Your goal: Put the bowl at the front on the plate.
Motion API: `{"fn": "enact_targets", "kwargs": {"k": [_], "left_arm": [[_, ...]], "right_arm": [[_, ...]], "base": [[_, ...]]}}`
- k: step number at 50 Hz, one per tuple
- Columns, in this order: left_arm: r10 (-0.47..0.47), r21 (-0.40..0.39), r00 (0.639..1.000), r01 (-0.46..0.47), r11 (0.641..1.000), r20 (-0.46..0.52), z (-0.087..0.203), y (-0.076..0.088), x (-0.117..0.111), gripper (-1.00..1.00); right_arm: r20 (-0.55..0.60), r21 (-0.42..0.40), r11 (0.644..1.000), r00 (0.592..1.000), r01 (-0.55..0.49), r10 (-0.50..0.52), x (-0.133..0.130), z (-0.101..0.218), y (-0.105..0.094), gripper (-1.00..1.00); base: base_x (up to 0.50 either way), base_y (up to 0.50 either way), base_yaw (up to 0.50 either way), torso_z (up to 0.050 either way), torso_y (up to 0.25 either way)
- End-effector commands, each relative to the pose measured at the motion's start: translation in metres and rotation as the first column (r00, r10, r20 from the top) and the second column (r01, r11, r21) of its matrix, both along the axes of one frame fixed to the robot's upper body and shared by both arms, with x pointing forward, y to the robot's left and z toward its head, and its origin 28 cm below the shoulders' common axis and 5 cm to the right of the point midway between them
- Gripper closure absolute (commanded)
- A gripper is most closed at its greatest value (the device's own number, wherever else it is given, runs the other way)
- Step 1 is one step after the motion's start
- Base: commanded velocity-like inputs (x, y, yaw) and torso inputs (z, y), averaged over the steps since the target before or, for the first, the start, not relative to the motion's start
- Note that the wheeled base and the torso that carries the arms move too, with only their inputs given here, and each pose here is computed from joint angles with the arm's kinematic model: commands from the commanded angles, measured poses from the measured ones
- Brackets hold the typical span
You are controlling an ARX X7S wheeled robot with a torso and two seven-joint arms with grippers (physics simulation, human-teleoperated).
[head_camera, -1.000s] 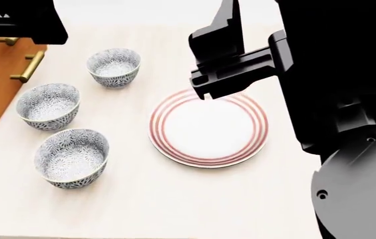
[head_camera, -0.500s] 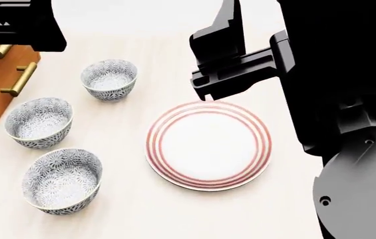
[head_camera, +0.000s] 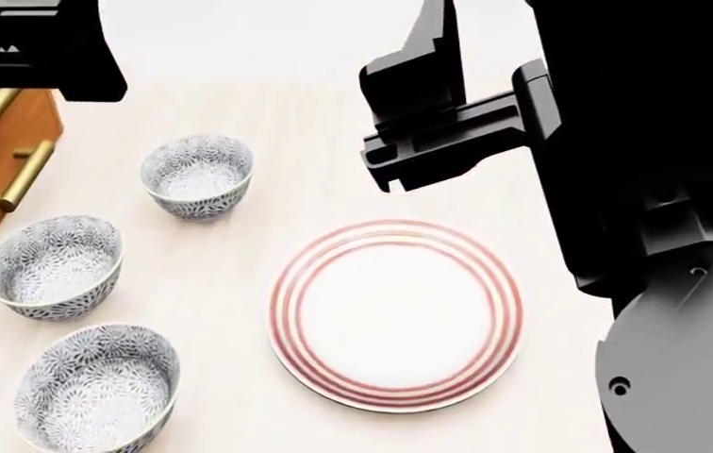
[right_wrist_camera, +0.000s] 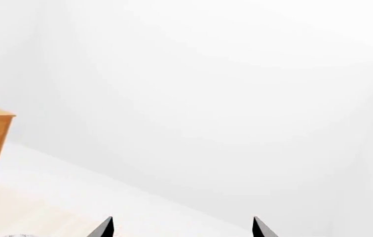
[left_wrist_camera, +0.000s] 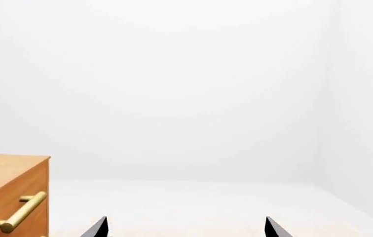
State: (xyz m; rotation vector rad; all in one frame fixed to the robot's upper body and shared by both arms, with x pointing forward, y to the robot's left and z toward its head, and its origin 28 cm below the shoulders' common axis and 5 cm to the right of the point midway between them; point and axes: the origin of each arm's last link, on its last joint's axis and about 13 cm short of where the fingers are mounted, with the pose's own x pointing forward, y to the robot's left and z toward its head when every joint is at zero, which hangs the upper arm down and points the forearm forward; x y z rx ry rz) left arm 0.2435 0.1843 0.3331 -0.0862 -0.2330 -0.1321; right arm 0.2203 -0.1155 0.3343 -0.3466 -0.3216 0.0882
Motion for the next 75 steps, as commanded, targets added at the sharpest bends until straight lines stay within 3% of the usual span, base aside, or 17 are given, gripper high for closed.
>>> {"fn": "enact_targets", "kwargs": {"k": [1,54,61,75], "left_arm": [[0.003,-0.002,1.000,-0.003,1.000,-0.002,-0.001,0.001,0.001,-1.00],[0.021,-0.002,1.000,-0.021,1.000,-0.008,-0.007,0.004,0.004,-1.00],[0.024,-0.011,0.999,-0.024,1.000,-0.038,-0.008,0.004,0.005,-1.00],[0.000,0.019,0.962,0.006,1.000,-0.273,-0.024,0.001,0.003,-1.00]], "right_arm": [[-0.001,0.001,1.000,1.000,-0.004,0.004,0.001,0.000,0.000,-1.00],[0.000,-0.006,1.000,1.000,-0.006,0.006,0.000,-0.002,0.000,-1.00],[0.020,-0.013,1.000,1.000,-0.013,0.013,-0.001,-0.002,0.001,-1.00],[0.027,-0.015,1.000,1.000,-0.011,0.011,-0.003,-0.001,-0.001,-1.00]], "base": [[0.18,0.00,0.00,0.000,0.000],[0.15,0.00,0.00,0.000,0.000],[0.02,0.00,0.00,0.000,0.000],[0.00,0.00,0.00,0.000,0.000]]}}
